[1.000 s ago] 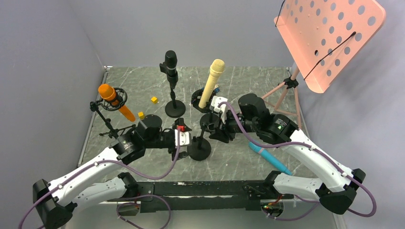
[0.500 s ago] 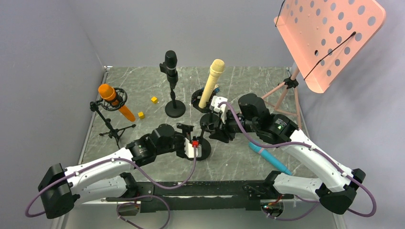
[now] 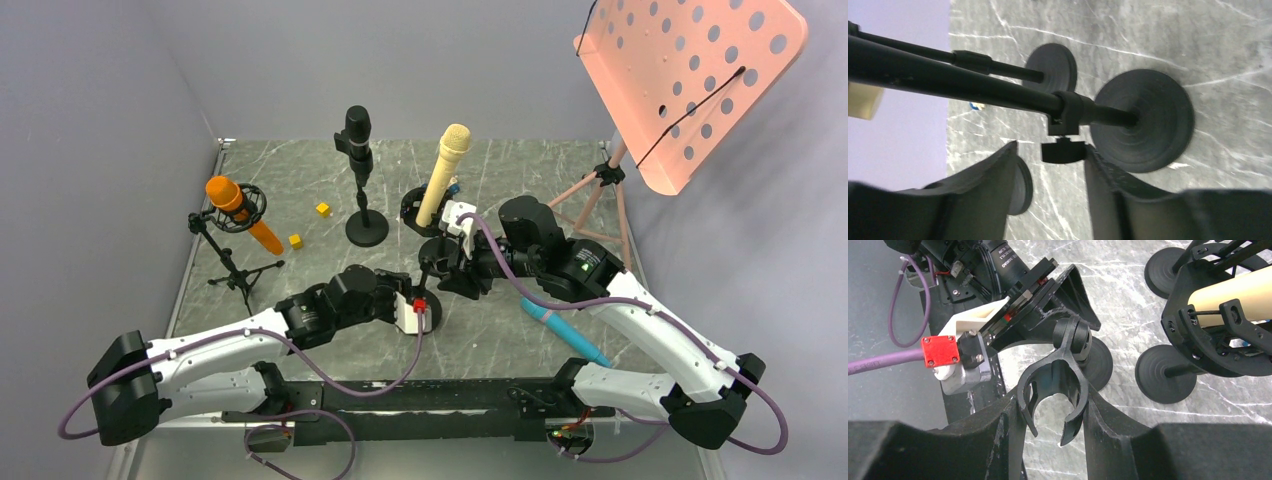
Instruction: Remove the microphone from the stand
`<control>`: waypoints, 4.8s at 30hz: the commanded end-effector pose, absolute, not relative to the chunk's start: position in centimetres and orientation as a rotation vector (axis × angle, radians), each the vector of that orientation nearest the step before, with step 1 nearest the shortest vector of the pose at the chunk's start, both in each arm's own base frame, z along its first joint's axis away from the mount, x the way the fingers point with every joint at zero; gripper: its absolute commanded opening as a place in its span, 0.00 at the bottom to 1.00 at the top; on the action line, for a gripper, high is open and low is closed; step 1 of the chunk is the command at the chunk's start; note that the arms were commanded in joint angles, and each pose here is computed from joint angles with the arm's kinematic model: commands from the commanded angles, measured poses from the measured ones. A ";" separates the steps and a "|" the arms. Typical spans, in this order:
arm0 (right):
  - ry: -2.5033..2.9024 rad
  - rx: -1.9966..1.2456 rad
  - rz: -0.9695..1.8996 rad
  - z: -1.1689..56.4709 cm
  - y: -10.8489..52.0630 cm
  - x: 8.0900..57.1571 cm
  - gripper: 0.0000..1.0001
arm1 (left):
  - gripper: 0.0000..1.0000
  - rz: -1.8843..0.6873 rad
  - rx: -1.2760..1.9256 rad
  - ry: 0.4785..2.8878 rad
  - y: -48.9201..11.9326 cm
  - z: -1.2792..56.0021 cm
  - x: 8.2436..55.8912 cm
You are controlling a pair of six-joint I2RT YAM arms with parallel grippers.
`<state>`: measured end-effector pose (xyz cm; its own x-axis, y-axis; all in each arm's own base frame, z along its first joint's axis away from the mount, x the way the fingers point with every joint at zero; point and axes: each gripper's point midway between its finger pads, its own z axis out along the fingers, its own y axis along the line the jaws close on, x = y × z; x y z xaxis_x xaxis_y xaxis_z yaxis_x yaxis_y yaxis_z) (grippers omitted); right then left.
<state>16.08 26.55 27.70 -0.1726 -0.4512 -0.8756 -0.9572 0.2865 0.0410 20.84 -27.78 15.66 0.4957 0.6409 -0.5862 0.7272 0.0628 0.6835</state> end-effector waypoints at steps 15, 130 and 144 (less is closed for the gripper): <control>1.683 -1.269 0.770 29.9 27.0 17.1 0.02 | 0.14 -1.497 1.302 1.825 -28.9 20.7 16.4; 1.904 -0.834 0.195 23.8 12.7 26.2 0.00 | 0.99 -0.546 1.027 1.606 -13.9 35.8 20.1; 1.909 -0.534 0.233 23.0 9.1 31.4 0.00 | 0.99 -0.599 0.992 1.631 -14.0 35.1 19.4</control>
